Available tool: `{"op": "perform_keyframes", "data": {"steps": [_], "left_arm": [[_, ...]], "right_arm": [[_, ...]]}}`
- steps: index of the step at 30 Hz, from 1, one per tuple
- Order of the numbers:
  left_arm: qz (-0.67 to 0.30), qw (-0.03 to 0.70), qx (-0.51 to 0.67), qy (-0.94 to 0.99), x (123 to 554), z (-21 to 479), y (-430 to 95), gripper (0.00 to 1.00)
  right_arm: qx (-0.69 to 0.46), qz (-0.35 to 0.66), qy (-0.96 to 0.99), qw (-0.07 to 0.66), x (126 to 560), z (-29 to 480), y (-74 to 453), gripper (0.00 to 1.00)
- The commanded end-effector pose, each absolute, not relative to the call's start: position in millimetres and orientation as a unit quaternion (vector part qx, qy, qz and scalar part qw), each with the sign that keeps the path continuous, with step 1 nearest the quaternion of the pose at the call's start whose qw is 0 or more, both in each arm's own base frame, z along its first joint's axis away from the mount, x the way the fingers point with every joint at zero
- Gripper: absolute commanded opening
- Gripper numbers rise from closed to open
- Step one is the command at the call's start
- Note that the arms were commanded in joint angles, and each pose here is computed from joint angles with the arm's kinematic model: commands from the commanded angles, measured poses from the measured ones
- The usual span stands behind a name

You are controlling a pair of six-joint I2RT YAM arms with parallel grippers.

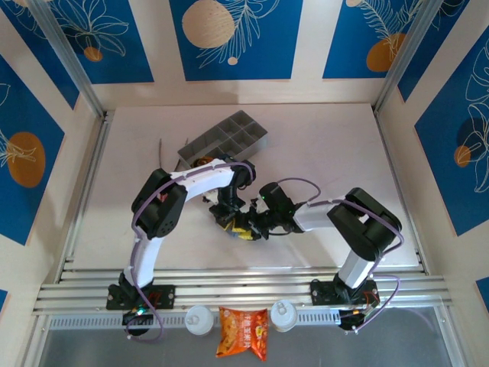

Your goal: Roll the socks

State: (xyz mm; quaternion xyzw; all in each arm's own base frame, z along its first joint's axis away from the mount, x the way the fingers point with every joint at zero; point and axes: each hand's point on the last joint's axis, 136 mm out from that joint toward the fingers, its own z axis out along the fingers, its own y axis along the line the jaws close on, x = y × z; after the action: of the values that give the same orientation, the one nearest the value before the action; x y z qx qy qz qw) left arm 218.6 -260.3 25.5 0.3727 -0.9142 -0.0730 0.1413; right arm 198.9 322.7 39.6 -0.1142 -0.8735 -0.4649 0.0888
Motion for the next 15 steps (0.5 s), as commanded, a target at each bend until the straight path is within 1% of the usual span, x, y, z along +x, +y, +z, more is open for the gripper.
{"op": "perform_keyframes", "data": {"steps": [1, 6, 8, 9, 10, 14, 15], "left_arm": [[-0.116, 0.160, 0.360, -0.912, 202, -30, -252, 0.00], [-0.099, 0.135, 0.357, -0.919, 210, -18, -251, 0.00], [-0.082, 0.119, 0.357, -0.923, 215, -9, -252, 0.00], [-0.070, 0.106, 0.357, -0.925, 220, -3, -252, 0.05], [-0.057, 0.093, 0.357, -0.928, 225, 5, -253, 0.15], [0.009, 0.040, 0.357, -0.933, 240, 32, -257, 0.48], [0.032, 0.023, 0.358, -0.933, 245, 41, -258, 0.59]], "right_arm": [[-0.181, -0.435, -0.881, 0.053, 229, 18, 312, 0.20], [-0.244, -0.385, -0.883, 0.112, 211, -6, 295, 0.00], [-0.266, -0.350, -0.886, 0.145, 197, -16, 285, 0.00], [-0.275, -0.334, -0.887, 0.162, 188, -21, 280, 0.00], [-0.283, -0.322, -0.886, 0.177, 181, -25, 275, 0.00], [-0.307, -0.284, -0.879, 0.227, 158, -41, 260, 0.00], [-0.312, -0.280, -0.877, 0.237, 154, -45, 259, 0.00]]}}
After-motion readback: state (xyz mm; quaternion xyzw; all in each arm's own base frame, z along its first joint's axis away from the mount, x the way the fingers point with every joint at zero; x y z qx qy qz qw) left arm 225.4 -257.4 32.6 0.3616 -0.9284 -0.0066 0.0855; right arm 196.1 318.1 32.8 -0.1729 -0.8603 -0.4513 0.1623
